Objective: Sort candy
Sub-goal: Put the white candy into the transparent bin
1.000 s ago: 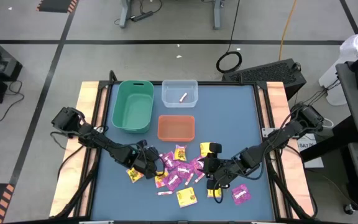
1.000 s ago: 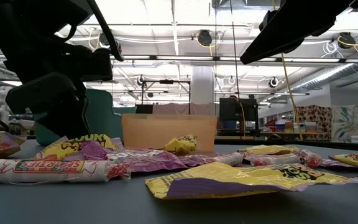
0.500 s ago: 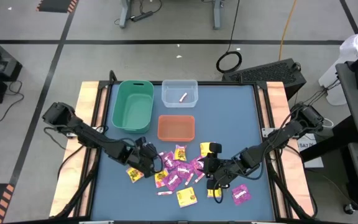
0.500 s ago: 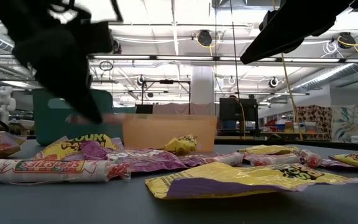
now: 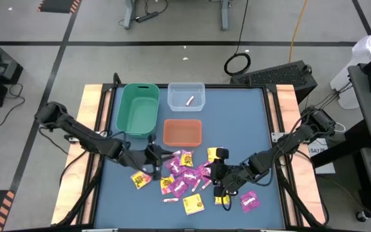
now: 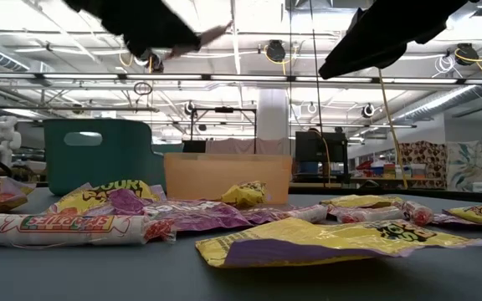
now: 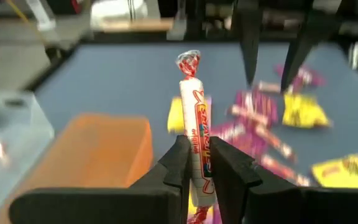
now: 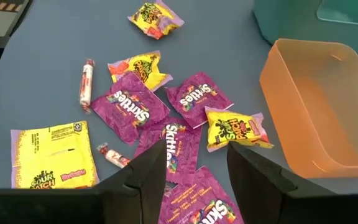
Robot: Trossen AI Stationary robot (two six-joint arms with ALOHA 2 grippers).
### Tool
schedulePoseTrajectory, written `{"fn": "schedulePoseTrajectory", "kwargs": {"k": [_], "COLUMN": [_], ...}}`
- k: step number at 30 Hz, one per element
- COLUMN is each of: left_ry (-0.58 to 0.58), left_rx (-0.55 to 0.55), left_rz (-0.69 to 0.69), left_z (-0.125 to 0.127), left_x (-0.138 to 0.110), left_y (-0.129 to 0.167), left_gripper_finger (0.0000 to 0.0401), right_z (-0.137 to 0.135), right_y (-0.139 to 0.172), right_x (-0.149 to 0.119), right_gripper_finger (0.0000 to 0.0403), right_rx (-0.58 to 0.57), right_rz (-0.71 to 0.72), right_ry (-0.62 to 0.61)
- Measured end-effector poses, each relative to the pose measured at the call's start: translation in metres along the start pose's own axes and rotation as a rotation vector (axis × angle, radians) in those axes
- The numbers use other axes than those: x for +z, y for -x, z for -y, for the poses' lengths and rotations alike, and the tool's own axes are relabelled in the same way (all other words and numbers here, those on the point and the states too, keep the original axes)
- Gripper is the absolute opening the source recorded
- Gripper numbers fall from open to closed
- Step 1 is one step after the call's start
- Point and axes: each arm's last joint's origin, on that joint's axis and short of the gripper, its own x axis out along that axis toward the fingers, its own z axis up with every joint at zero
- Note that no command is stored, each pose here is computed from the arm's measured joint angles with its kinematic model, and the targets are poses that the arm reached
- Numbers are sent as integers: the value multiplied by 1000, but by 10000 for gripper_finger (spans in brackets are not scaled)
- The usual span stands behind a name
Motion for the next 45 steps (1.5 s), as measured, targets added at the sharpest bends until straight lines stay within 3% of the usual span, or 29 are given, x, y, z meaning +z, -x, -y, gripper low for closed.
{"fn": "schedulePoseTrajectory", "kwargs": {"k": [11, 19, 25, 45], "left_ry": [-62, -62, -148, -971], "left_rx": [-12, -9, -5, 49], "left_rz": [155, 161, 156, 138], "left_z": [-1, -2, -2, -2], "left_x": [17, 13, 12, 11], "left_y": [4, 3, 3, 3], "left_gripper_finger": [54, 54, 54, 54], "right_z": [0, 0, 0, 0], "right_y": [0, 0, 0, 0], "right_x": [2, 2, 2, 2], "right_gripper_finger": [160, 160, 160, 160], "right_rx": [1, -19, -19, -20], "right_rz": [17, 27, 26, 26], "right_ry": [2, 4, 4, 27]}}
